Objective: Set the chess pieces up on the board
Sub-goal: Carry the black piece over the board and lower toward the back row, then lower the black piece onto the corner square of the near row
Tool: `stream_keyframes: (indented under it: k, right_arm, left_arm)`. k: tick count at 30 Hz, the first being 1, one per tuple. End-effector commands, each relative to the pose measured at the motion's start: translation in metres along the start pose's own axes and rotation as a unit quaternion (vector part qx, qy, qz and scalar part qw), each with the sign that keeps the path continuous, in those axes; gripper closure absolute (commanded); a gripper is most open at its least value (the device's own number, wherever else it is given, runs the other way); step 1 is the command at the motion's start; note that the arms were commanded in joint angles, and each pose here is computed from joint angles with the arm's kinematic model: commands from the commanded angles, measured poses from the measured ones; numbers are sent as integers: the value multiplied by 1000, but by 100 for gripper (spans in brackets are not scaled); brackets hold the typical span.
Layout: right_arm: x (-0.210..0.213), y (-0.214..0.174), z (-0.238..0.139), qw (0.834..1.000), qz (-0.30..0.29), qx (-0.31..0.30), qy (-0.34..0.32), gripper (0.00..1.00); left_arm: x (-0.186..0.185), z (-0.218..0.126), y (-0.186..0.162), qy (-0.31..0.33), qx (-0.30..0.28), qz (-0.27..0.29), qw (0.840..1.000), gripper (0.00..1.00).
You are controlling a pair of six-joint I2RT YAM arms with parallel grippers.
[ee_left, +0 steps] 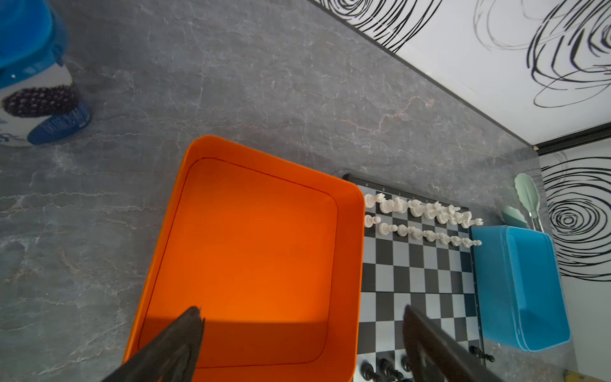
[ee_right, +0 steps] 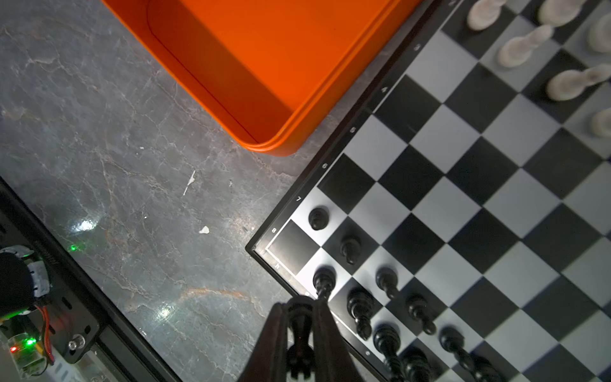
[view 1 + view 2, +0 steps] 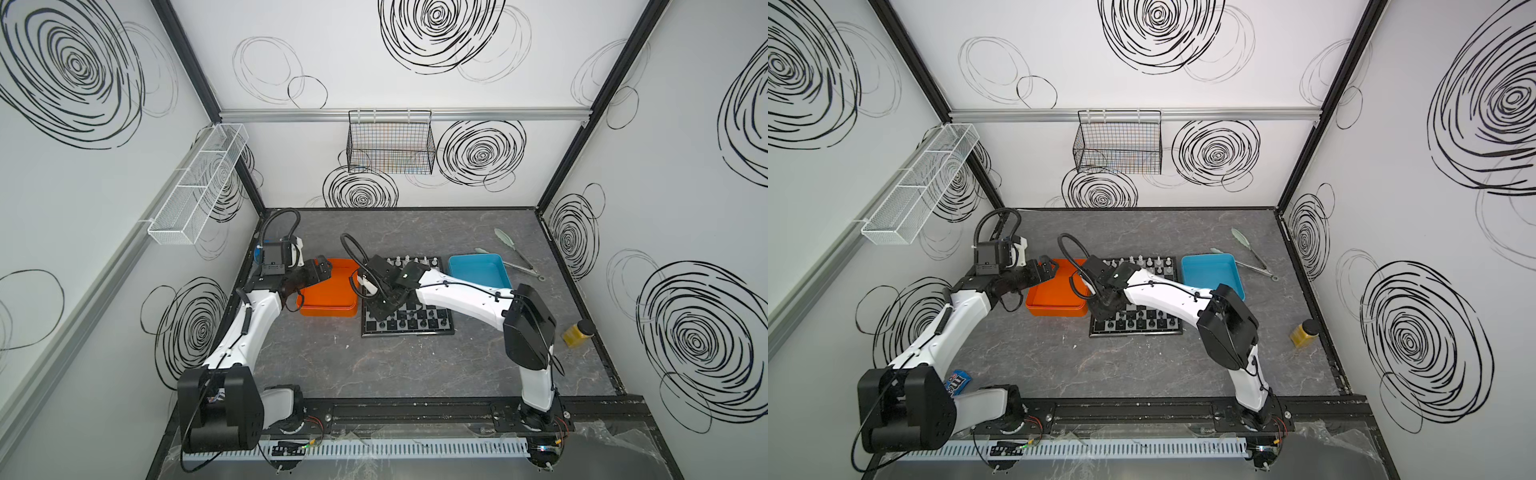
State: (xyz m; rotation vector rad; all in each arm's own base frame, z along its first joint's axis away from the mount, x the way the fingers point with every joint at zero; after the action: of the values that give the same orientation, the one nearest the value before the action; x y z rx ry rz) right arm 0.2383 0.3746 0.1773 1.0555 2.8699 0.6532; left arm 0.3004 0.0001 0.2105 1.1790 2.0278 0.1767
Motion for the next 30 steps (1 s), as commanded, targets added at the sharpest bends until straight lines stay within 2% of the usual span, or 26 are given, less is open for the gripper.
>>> stream_keyframes:
  k: [1, 9, 30]
  right_arm:
    - [7, 6, 5, 1000, -1, -6, 6, 82]
    - [12, 0, 24, 1000, -4, 13, 5, 82]
    - [12, 4, 45, 1000, -3, 26, 0, 79]
  left_arm:
    - [-2, -6, 8, -25, -37, 11, 999, 3]
    - [4, -2, 5, -25, -37, 12, 999, 3]
    - [7, 2, 6, -39, -33, 2, 999, 3]
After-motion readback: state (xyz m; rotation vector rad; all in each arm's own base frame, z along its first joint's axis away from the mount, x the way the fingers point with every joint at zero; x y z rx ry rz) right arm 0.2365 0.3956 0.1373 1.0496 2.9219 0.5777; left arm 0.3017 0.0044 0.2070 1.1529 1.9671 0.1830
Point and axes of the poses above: each gripper's point midway between its finger pads, its own z axis out along the fingers, its own x axis along the line the jaws close on, y = z × x, the point moved 8 cm from there along -z, back along the fingers, and after that the axes turned 11 degrees about -z, right-handed, at the moved point
